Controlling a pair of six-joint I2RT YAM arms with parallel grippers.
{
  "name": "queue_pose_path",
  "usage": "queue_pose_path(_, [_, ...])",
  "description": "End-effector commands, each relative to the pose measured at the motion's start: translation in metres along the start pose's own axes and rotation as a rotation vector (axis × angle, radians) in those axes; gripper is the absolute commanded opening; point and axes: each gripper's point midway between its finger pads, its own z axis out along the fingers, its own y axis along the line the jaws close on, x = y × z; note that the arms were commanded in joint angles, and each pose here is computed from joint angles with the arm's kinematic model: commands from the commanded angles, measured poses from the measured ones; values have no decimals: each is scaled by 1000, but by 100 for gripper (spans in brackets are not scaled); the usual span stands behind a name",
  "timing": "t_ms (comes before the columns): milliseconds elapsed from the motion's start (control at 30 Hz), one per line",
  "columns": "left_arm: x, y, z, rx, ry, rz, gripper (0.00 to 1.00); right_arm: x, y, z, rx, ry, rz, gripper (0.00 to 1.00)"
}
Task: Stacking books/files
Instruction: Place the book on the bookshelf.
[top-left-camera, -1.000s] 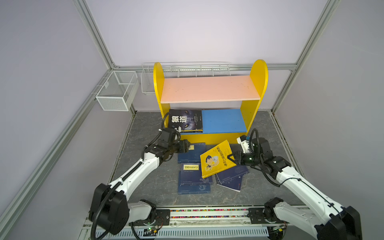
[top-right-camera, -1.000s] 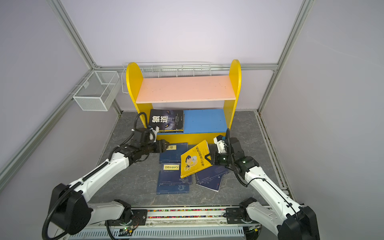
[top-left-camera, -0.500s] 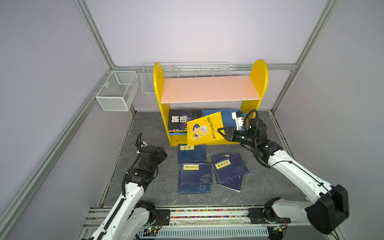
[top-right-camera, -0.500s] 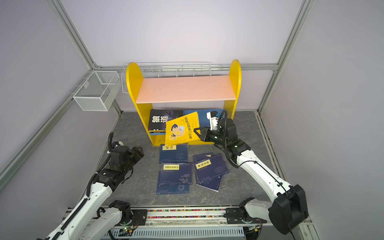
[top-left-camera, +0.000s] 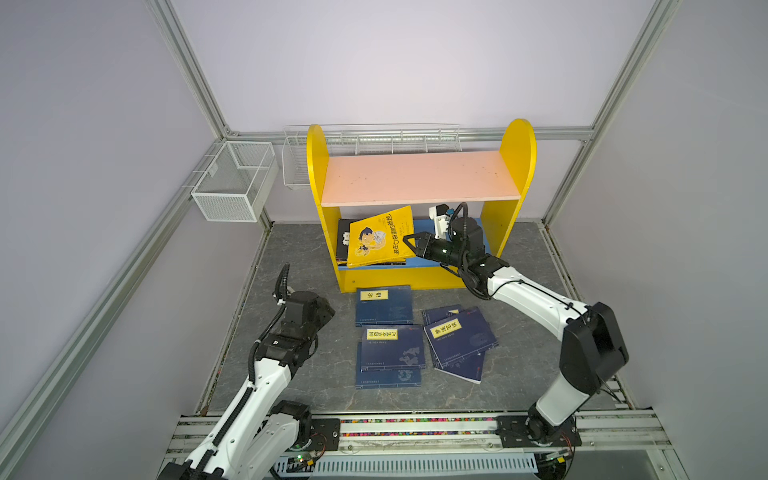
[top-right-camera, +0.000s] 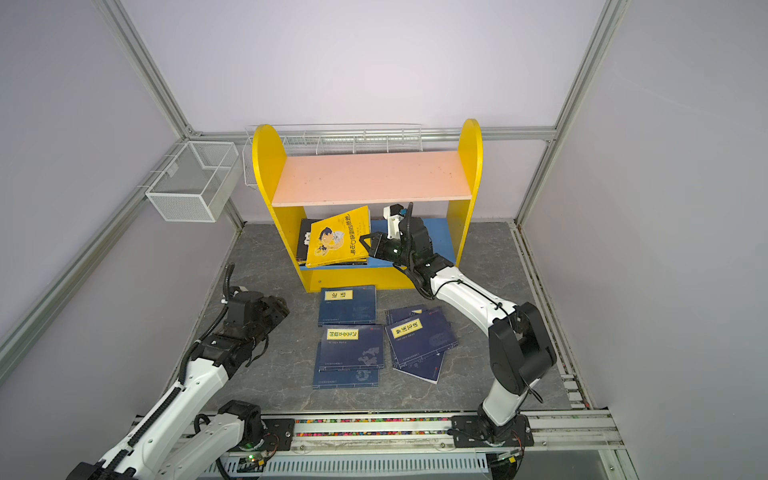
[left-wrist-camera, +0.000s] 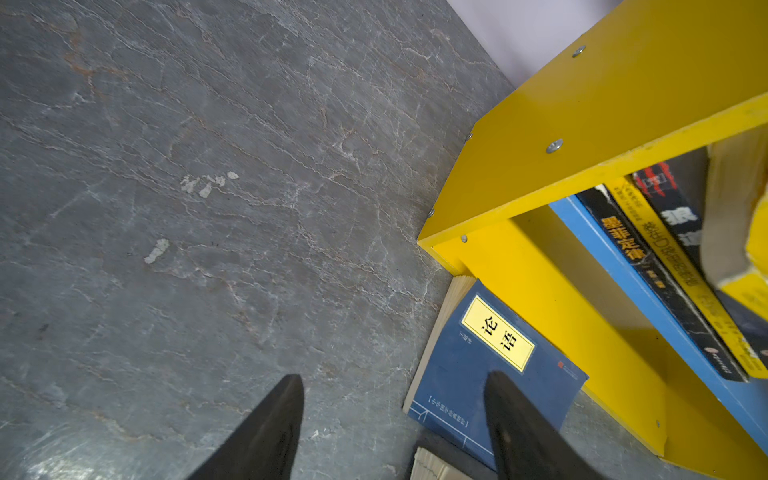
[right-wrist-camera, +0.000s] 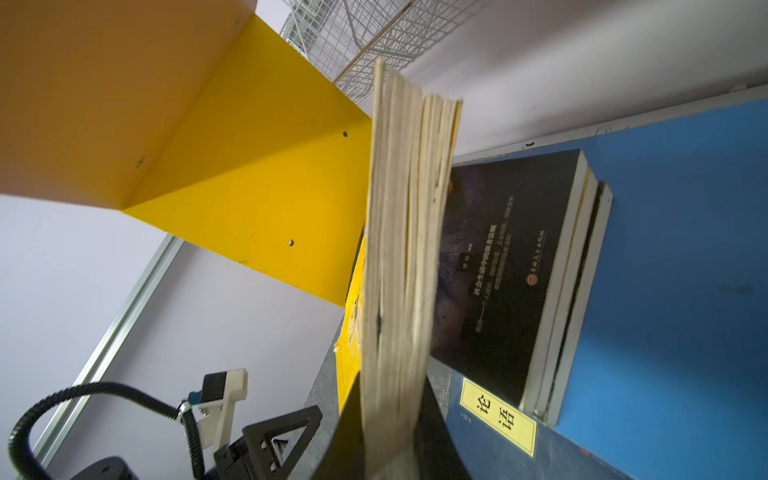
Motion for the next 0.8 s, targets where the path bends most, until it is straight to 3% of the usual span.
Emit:
queue_pose_path(0, [3, 8, 0, -26, 6, 5, 70, -40, 38, 0, -101, -115, -38, 6])
queue_pose_path(667, [4, 8, 5, -46, 24, 27, 70, -5, -8, 60, -63, 32, 99, 9])
queue_pose_path(767, [4, 8, 4, -49, 25, 28, 70, -3, -10, 64, -52, 35, 94, 15])
